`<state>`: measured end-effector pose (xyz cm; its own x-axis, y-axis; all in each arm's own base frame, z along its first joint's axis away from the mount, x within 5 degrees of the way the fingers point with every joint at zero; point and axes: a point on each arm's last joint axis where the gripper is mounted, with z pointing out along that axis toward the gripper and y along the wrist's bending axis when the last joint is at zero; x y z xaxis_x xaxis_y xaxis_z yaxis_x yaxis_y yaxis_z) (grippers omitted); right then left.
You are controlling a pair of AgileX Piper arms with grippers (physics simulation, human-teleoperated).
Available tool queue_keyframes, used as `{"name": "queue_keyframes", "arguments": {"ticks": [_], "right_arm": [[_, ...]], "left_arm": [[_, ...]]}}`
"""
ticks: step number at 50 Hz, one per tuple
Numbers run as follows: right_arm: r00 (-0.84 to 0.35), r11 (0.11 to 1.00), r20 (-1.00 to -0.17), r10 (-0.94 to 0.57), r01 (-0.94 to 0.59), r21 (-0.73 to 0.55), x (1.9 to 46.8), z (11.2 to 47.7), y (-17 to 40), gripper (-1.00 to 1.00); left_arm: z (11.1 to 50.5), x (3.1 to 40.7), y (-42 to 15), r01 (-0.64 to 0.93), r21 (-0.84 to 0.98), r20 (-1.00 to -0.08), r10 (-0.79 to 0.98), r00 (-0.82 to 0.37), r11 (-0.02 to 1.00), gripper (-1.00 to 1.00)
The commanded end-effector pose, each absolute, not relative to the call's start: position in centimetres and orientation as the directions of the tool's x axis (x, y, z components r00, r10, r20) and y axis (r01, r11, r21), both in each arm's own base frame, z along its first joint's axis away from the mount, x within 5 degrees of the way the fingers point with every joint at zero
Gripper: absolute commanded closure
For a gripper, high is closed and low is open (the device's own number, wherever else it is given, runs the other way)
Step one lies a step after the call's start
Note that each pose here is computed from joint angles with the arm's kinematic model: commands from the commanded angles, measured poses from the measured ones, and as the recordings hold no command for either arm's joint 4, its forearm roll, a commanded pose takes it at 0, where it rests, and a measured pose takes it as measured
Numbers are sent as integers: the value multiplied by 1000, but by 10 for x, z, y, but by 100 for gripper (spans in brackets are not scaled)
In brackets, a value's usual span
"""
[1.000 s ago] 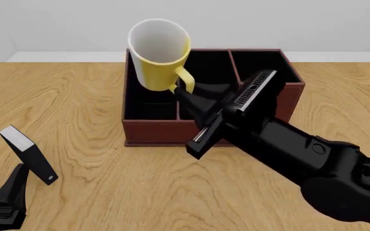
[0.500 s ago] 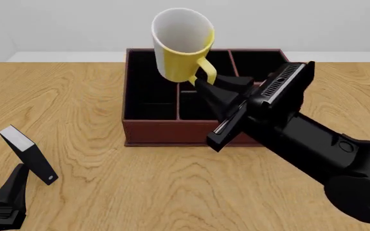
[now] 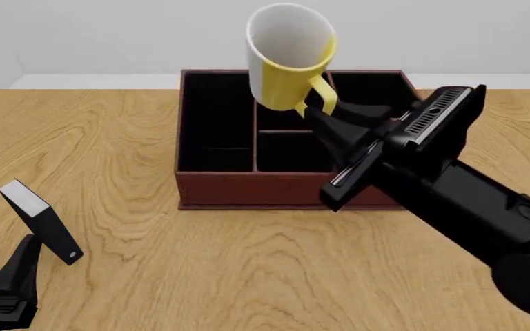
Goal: Pick up the yellow and white mug and place it to the right of the caddy.
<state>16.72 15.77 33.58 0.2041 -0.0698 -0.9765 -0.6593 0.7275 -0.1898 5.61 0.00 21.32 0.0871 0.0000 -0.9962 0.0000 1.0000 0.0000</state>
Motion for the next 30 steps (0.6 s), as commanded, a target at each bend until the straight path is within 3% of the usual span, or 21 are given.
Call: {"name": "queue_keyframes", "arguments": {"ticks": [1,30], "right_arm": [[205,747,-977,-62,-640,-182,167,339,150,100],[188,797,-981,-54,-583,-155,168,342,128,100]], "left_arm": [[213,56,0,0,0,-996,0,87,1000,-100],[213,56,0,0,0,-996,0,87,1000,-100]]}}
